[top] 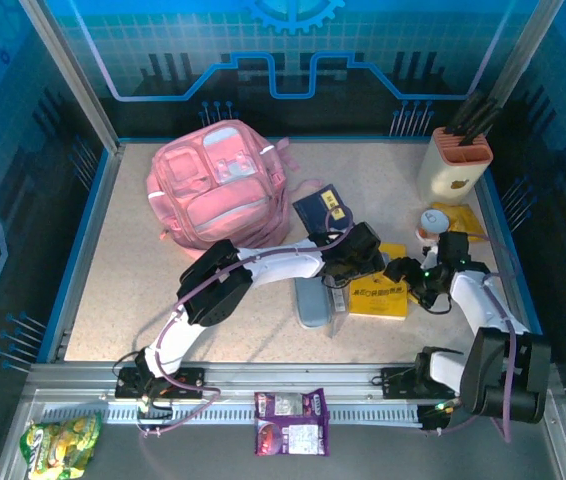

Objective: Pack the student bag

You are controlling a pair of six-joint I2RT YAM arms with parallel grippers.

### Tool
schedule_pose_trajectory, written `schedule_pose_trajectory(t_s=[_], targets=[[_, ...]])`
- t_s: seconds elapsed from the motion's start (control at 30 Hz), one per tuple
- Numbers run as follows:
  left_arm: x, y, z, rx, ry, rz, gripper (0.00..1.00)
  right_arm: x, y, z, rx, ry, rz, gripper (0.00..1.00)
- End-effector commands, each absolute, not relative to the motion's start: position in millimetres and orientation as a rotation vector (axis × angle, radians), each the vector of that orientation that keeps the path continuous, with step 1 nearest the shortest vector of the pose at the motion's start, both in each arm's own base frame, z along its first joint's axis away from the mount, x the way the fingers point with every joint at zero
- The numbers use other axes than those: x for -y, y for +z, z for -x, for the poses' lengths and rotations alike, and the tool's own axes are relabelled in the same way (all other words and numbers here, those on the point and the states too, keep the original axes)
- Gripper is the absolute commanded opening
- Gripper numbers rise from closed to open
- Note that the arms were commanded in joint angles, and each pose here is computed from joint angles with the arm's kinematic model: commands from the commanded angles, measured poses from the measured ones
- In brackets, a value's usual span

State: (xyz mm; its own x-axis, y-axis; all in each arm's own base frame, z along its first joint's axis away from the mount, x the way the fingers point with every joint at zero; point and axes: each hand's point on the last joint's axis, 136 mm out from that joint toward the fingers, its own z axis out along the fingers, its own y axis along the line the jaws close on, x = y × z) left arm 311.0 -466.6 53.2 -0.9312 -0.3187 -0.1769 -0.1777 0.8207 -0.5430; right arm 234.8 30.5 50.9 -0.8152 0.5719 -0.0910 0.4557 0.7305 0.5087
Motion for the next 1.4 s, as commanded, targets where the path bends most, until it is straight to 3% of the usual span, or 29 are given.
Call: schedule_pose_trajectory(t_s=[0.0, 0.13, 0.37, 0.7, 0.97, 1.37], targets=[[461, 49, -309, -2.777, -0.728, 0.339, 0.80, -26, 48, -244, -2.687, 0.730, -0.812, 0.74], [462, 50, -308, -2.783, -0.733, 0.325, 0.79, -29, 36, -250, -2.719, 0.775, -0.798, 0.65], [463, 44, -305, -2.800, -0.748, 0.326, 0.77, -39, 25, -240, -2.780, 0.800, -0.755, 0.67], [470, 40, -301, -2.809, -0.784, 0.313, 0.74, -49, 61, -246, -2.699, 0.865, -0.654, 0.69], [473, 40, -301, -2.810, -0.801, 0.307, 0.72, -55, 83, -252, -2.638, 0.930, -0.596, 0.60], [475, 38, -300, -2.813, -0.822, 0.299, 0.71, -58, 75, -251, -2.639, 1.007, -0.633, 0.45]])
